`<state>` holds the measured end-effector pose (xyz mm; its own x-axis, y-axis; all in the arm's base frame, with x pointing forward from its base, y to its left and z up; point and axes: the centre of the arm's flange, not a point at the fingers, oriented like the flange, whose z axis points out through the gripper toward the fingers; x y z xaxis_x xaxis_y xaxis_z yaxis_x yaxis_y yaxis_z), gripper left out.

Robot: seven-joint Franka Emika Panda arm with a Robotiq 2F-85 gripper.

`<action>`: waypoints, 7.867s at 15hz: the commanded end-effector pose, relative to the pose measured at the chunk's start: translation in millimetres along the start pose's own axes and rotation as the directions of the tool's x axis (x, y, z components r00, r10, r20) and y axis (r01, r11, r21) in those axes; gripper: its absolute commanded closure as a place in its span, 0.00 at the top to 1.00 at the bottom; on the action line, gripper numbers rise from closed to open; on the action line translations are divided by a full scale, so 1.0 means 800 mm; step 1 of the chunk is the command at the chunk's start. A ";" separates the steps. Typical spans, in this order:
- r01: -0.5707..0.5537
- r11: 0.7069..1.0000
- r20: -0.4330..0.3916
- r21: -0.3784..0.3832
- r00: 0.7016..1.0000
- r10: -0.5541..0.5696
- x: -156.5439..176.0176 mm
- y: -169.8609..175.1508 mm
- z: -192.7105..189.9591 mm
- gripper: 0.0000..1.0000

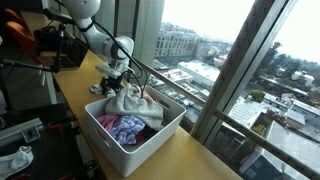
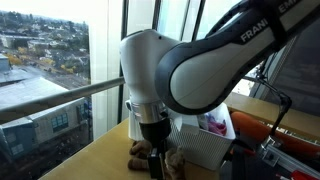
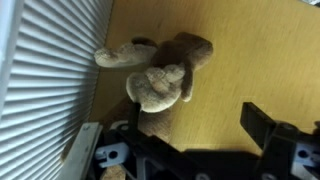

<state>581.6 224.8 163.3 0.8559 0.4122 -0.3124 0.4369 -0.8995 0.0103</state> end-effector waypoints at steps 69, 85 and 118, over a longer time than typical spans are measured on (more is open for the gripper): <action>-0.230 0.965 -0.049 -0.129 0.973 0.225 -0.100 0.188 -0.118 0.76; 0.100 0.983 -0.247 -0.152 0.959 -0.136 0.075 -0.084 -0.190 1.00; -0.062 0.998 -0.047 0.028 0.997 0.063 0.054 0.074 -0.105 0.03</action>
<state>691.6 249.4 179.4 0.8732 0.4204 -0.2465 0.4257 -0.9042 -0.0341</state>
